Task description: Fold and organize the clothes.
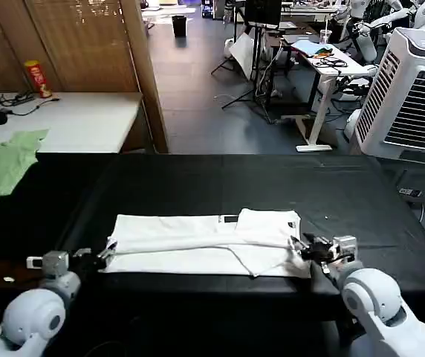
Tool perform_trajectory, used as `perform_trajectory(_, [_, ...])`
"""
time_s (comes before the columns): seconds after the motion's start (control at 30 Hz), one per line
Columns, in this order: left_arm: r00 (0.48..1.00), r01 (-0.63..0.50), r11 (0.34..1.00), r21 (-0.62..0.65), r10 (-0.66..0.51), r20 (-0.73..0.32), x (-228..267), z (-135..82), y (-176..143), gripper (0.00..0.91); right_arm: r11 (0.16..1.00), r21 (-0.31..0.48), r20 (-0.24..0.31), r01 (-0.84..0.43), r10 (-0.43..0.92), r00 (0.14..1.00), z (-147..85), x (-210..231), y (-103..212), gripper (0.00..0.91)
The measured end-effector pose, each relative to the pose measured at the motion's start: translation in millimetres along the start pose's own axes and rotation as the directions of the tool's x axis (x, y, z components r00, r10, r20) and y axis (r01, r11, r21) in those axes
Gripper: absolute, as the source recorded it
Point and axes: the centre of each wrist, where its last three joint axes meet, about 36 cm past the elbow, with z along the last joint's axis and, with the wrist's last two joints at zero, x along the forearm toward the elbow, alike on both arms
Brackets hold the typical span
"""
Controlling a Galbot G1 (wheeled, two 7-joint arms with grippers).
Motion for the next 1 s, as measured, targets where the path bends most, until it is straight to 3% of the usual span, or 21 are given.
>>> perform_trajectory(0.13, [0.999, -0.014, 0.999, 0.039, 0.013, 0.033, -13, -9, 0, 0.878, 0.999, -0.027, 0.018, -0.031, 0.031, 0.999, 1, -26, 2, 0.878])
perform_trajectory(0.47, [0.999, -0.046, 0.982, 0.184, 0.04, 0.035, -66, -18, 3, 0.878, 0.992, -0.11, -0.026, -0.053, 0.05, 0.998, 13, -74, 15, 0.858])
perform_trajectory(0.53, [0.999, -0.052, 0.977, 0.206, 0.048, 0.025, -72, -16, 6, 0.79, 0.991, -0.121, -0.032, -0.052, 0.048, 0.998, 15, -78, 17, 0.77])
perform_trajectory(0.57, [0.998, -0.056, 0.976, 0.213, 0.053, 0.02, -75, -15, 7, 0.683, 0.991, -0.125, -0.035, -0.052, 0.048, 0.998, 17, -80, 18, 0.722])
perform_trajectory(0.63, [0.998, -0.056, 0.974, 0.219, 0.054, 0.016, -79, -13, 9, 0.566, 0.99, -0.133, -0.041, -0.051, 0.046, 0.998, 19, -84, 21, 0.712])
perform_trajectory(0.7, [0.999, -0.05, 0.973, 0.224, 0.048, 0.017, -84, -12, 10, 0.371, 0.989, -0.138, -0.043, -0.049, 0.043, 0.998, 21, -85, 24, 0.673])
perform_trajectory(0.8, [0.999, -0.038, 0.971, 0.236, 0.034, 0.019, -91, -11, 11, 0.176, 0.989, -0.142, -0.046, -0.049, 0.042, 0.998, 24, -86, 26, 0.585])
perform_trajectory(0.87, [0.999, -0.033, 0.97, 0.242, 0.029, 0.019, -96, -10, 12, 0.146, 0.988, -0.144, -0.049, -0.052, 0.045, 0.998, 26, -86, 26, 0.507])
perform_trajectory(0.93, [0.999, -0.031, 0.969, 0.245, 0.027, 0.017, -100, -9, 12, 0.0, 0.988, -0.143, -0.049, -0.055, 0.048, 0.998, 28, -86, 27, 0.166])
perform_trajectory(1.0, [1.0, -0.028, 0.97, 0.241, 0.024, 0.019, -104, -7, 11, 0.0, 0.988, -0.141, -0.042, -0.058, 0.053, 0.998, 31, -86, 29, 0.059])
